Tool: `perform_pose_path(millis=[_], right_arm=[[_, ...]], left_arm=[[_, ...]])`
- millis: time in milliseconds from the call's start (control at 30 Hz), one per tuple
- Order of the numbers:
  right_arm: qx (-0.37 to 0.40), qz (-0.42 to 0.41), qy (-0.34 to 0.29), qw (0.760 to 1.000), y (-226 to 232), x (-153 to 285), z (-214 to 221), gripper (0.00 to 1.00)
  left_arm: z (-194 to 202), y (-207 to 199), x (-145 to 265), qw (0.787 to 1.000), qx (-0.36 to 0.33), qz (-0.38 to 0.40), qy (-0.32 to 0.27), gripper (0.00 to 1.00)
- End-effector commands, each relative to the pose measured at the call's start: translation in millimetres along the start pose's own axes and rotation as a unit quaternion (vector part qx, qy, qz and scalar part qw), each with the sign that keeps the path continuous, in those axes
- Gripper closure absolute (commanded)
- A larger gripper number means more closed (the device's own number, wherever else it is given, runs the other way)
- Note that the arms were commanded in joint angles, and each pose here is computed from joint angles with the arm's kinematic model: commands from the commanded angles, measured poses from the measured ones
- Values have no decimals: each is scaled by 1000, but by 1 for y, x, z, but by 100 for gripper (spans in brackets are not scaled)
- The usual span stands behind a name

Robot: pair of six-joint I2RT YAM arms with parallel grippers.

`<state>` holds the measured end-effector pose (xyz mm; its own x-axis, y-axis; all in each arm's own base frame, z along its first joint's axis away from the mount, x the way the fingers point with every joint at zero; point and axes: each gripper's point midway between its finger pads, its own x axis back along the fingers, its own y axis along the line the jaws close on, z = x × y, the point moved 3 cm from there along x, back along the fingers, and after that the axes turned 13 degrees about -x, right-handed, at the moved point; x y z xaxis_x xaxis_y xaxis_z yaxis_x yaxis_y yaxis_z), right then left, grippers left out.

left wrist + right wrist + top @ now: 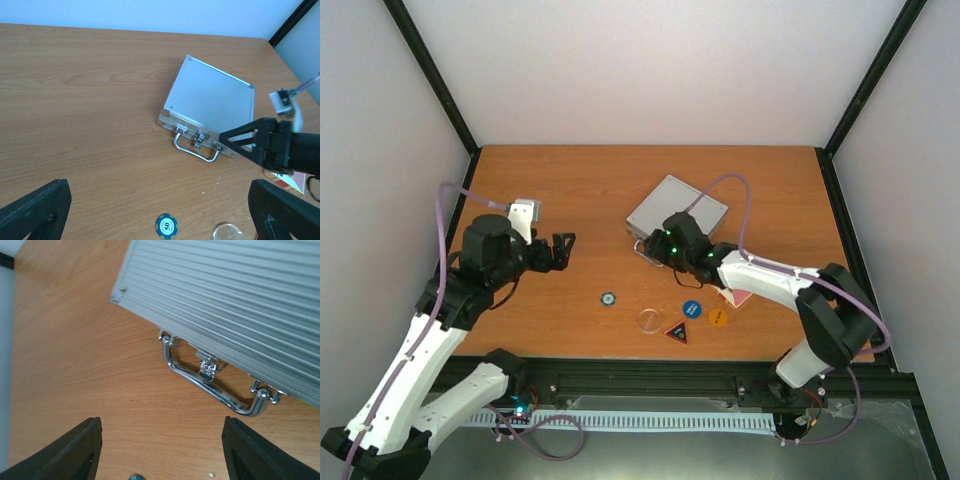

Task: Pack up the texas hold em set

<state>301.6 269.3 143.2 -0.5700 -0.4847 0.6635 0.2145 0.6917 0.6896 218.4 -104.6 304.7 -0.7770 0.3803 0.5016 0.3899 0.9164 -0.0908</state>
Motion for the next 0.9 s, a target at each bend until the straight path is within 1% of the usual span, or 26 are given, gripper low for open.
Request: perform_pose_path(millis=[0,233,333,367,433,500,700,867], right_arm=[[-65,-18,-33,997,15,-19,-8,35],[-60,0,-27,998,18,-40,-7,36],[-63,14,-40,997,12,-42,-9,37],[-63,20,-45,997,8,-42,-10,38],[-66,29,-51,996,3,-44,-10,46],[-71,31,-52,996,-2,-48,-8,48],[-88,44,-52,994,-15,-64,-4,47],[-78,52,-80,992,-16,-65,-12,45]], left_arm=[[-10,-2,13,1000,-2,6,-22,0],[-5,-1,16,1000,-6,5,-20,0],[-4,-1,17,1000,-5,6,-19,0],[-4,-1,18,1000,-5,6,-20,0],[-4,-1,19,1000,-5,6,-22,0],[-4,-1,20,1000,-5,6,-24,0],[-2,-3,19,1000,-9,10,-18,0],[0,-2,20,1000,-9,10,-19,0]])
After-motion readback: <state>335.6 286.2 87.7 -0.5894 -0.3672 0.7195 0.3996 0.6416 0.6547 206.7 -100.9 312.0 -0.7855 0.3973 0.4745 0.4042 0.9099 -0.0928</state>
